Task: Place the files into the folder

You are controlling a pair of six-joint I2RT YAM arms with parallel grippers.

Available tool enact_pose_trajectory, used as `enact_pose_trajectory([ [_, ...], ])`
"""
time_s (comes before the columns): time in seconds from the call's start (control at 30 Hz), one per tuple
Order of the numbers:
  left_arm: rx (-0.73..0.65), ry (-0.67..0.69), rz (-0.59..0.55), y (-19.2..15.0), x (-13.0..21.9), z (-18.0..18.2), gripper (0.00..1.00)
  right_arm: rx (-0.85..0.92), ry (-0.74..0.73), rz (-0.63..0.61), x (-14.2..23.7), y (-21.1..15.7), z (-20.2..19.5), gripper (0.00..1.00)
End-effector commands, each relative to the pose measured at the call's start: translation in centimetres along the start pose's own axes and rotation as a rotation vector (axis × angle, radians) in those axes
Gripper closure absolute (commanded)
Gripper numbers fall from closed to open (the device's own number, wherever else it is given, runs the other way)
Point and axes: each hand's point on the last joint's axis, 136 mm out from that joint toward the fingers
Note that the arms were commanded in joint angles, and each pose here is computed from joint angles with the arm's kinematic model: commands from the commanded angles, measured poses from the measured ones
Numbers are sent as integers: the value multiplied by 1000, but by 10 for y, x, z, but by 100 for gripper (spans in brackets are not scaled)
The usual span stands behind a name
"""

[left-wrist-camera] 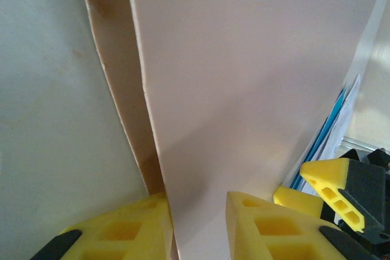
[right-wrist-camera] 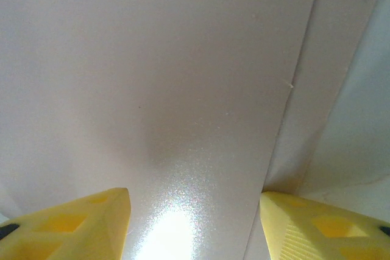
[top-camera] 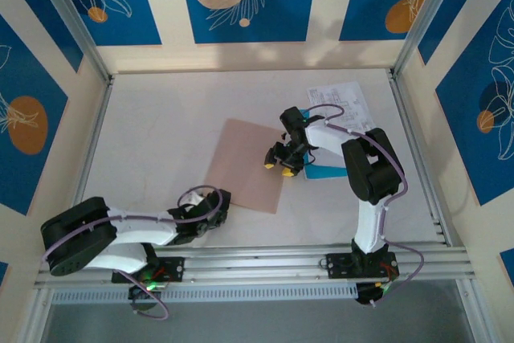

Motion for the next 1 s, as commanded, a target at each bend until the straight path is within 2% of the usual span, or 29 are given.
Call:
enact_pose_trajectory([
  [0.0,17,-21,10,-1,-4,-1,72,-43,-72,85,-11,-22,-26,39],
  [0.2,12,-46,52,-13,-15,-5,72,-45,-47,93,-12,-21,-23,37],
  [0.4,-14,-60,134,-40,-24,-15,74,-57,-29,105,-14,-21,-25,36],
  [0.5,-28,-69,150,-46,-23,-22,80,-61,-19,104,-14,-21,-25,36],
  [0.63,-34,-90,153,-49,-16,-34,98,-61,14,95,-10,-17,-20,35],
  [0.67,-34,-93,153,-49,-14,-36,100,-61,29,88,-7,-15,-18,35],
  [0.97,11,-131,151,-44,5,-51,100,-80,176,43,20,-2,2,31],
])
Point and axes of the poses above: each hand's point on the last joint's axis, 136 mm out from that joint toward the fingers, its own x axis back along the fingers, its own z axis along the line the jaws close on, y = z × x, and after that the axes turned 8 degrees about x, right-handed
